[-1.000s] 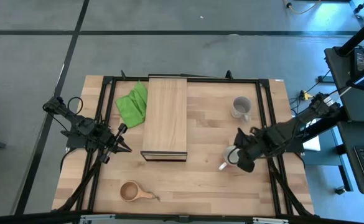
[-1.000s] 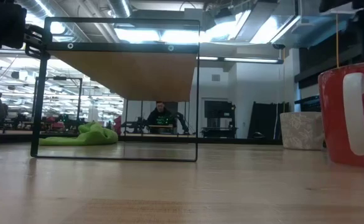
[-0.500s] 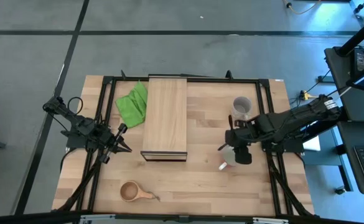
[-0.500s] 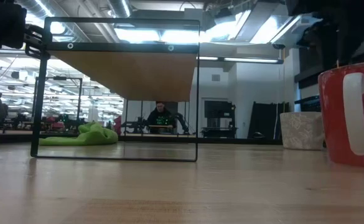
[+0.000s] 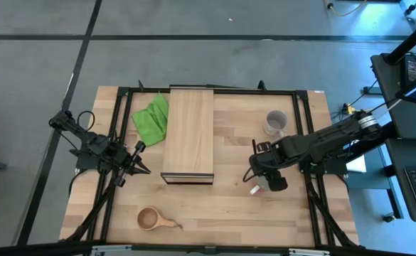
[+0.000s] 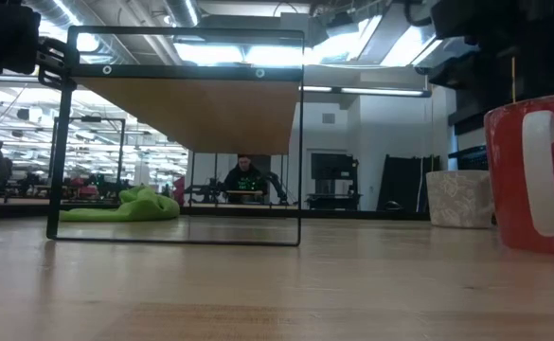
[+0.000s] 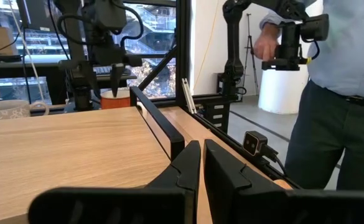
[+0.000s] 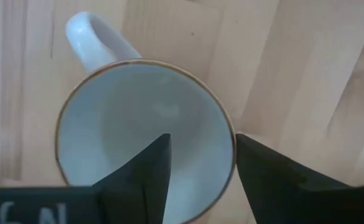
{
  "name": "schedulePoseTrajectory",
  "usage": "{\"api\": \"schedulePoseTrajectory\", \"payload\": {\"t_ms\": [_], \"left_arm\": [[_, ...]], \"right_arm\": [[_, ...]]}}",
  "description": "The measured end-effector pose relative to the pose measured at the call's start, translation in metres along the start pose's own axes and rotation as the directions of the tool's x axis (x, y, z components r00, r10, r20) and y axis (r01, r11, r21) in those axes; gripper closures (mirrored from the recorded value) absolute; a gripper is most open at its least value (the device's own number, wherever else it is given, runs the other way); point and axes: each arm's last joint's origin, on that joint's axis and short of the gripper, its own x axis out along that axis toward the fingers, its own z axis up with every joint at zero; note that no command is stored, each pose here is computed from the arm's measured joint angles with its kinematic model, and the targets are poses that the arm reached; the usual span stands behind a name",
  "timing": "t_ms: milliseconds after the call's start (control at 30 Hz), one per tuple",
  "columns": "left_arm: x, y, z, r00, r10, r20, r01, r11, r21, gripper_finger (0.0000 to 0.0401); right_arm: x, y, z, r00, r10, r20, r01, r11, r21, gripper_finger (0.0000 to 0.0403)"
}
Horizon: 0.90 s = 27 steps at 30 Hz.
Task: Stack small to large cups/mugs on shelf
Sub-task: Put the red mug on the shelf
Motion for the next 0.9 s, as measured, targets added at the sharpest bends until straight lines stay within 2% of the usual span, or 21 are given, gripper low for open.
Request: {"api": "schedulePoseTrajectory", "payload": {"t_ms": [300, 700, 800, 900], "left_arm": [[0.0, 0.0, 0.0, 1.0, 0.0, 0.0, 0.0, 1.0, 0.0, 0.0387], [0.0, 0.0, 0.0001, 1.0, 0.0, 0.0, 0.0, 1.0, 0.0, 0.0387], [0.0, 0.0, 0.0, 1.0, 0.0, 0.0, 0.0, 1.0, 0.0, 0.0387], [0.0, 0.0, 0.0001, 1.0, 0.0, 0.0, 0.0, 1.0, 0.0, 0.0387]], "right_arm": [[0.0037, -0.0001, 0.0036, 1.0, -0.007, 0.006, 0.007, 1.0, -0.007, 0.0236], [0.0036, -0.0004, 0.003, 1.0, -0.007, 0.0, 0.007, 0.999, 0.049, 0.0368], [0.0034, -0.0004, 0.0039, 1.0, -0.01, 0.01, 0.009, 0.999, 0.054, 0.0383], [0.0034, -0.0039, 0.0037, 1.0, -0.01, 0.006, 0.009, 0.995, 0.104, 0.0382]]}}
